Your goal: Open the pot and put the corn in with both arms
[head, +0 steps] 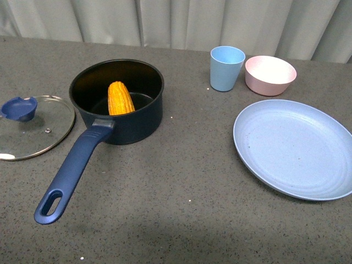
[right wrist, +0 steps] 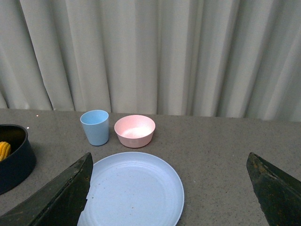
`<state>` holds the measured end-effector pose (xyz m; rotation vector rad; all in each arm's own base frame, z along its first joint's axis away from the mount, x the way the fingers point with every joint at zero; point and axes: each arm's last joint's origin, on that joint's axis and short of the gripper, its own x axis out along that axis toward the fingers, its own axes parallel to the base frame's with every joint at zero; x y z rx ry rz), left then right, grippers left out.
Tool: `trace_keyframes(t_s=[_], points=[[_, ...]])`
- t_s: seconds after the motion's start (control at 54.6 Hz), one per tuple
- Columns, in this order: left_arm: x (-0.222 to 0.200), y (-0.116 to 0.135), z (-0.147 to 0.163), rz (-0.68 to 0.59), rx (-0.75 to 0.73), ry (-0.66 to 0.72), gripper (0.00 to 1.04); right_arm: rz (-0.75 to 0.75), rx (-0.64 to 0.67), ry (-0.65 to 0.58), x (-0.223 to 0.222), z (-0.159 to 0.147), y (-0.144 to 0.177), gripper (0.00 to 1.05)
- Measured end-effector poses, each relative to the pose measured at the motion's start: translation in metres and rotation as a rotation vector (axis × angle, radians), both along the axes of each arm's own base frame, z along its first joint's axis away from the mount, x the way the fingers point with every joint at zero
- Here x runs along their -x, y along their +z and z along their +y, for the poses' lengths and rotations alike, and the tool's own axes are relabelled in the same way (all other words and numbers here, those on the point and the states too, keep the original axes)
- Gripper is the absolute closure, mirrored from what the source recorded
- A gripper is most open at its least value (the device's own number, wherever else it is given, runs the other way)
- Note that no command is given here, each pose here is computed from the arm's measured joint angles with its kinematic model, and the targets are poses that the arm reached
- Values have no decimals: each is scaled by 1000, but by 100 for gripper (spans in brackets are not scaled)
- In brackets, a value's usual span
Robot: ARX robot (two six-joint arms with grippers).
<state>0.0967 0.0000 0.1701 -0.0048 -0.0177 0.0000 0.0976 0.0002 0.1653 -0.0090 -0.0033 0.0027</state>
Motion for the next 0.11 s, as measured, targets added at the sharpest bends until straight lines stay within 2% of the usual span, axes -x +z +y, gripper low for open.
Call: trace_keyframes(t_s=[0.11], points=[[0,0,0,0,0,0,6,0,0,0,0,0,0,9]])
